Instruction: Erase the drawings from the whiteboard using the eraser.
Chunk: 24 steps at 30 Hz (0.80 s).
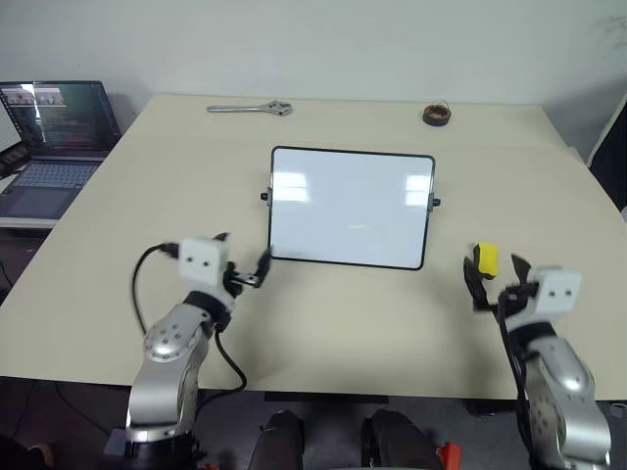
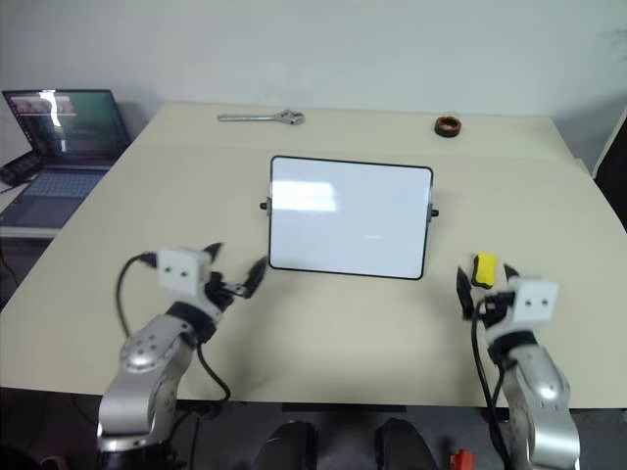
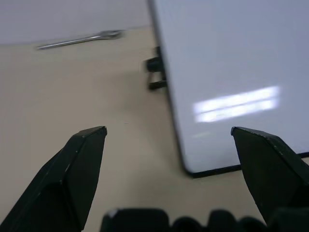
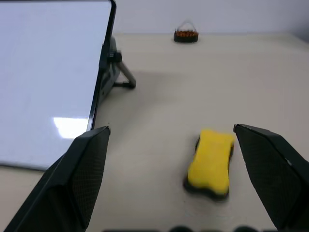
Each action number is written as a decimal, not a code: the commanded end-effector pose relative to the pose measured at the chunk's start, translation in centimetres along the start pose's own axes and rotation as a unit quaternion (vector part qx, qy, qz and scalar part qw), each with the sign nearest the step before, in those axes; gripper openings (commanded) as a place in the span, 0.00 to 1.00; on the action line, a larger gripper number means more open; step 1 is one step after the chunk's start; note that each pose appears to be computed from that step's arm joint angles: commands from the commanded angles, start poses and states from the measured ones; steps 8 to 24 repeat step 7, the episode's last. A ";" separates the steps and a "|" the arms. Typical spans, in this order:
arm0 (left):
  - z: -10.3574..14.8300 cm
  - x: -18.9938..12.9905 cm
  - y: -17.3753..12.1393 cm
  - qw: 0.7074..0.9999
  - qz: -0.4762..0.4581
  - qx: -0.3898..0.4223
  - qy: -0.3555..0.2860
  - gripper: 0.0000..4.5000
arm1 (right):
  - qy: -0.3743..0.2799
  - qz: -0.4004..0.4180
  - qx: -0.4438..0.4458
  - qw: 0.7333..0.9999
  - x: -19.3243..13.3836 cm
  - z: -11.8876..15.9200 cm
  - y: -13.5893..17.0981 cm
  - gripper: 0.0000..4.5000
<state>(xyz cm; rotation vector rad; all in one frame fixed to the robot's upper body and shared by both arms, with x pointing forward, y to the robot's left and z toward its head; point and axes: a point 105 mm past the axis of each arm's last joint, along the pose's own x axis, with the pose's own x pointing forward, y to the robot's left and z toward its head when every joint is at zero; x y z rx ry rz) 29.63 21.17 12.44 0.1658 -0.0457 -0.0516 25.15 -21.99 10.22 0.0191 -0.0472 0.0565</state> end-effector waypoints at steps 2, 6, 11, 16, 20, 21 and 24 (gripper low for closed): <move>0.0 -1.1 0.5 0.999 0.049 0.019 -0.015 1.00 | -0.035 0.014 -0.016 0.999 -1.2 2.0 0.4 0.99; -1.4 -1.4 0.7 0.998 0.057 0.005 0.002 1.00 | -0.021 0.012 -0.023 0.999 -1.3 1.7 -0.3 0.99; -1.7 -1.3 0.9 0.998 0.057 0.003 0.004 1.00 | -0.017 0.014 -0.026 0.999 -1.1 1.6 -0.4 0.99; -1.7 -1.3 0.9 0.998 0.057 0.003 0.004 1.00 | -0.017 0.014 -0.026 0.999 -1.1 1.6 -0.4 0.99; -1.7 -1.3 0.9 0.998 0.057 0.003 0.004 1.00 | -0.017 0.014 -0.026 0.999 -1.1 1.6 -0.4 0.99; -1.7 -1.3 0.9 0.998 0.057 0.003 0.004 1.00 | -0.017 0.014 -0.026 0.999 -1.1 1.6 -0.4 0.99; -1.7 -1.3 0.9 0.998 0.057 0.003 0.004 1.00 | -0.017 0.014 -0.026 0.999 -1.1 1.6 -0.4 0.99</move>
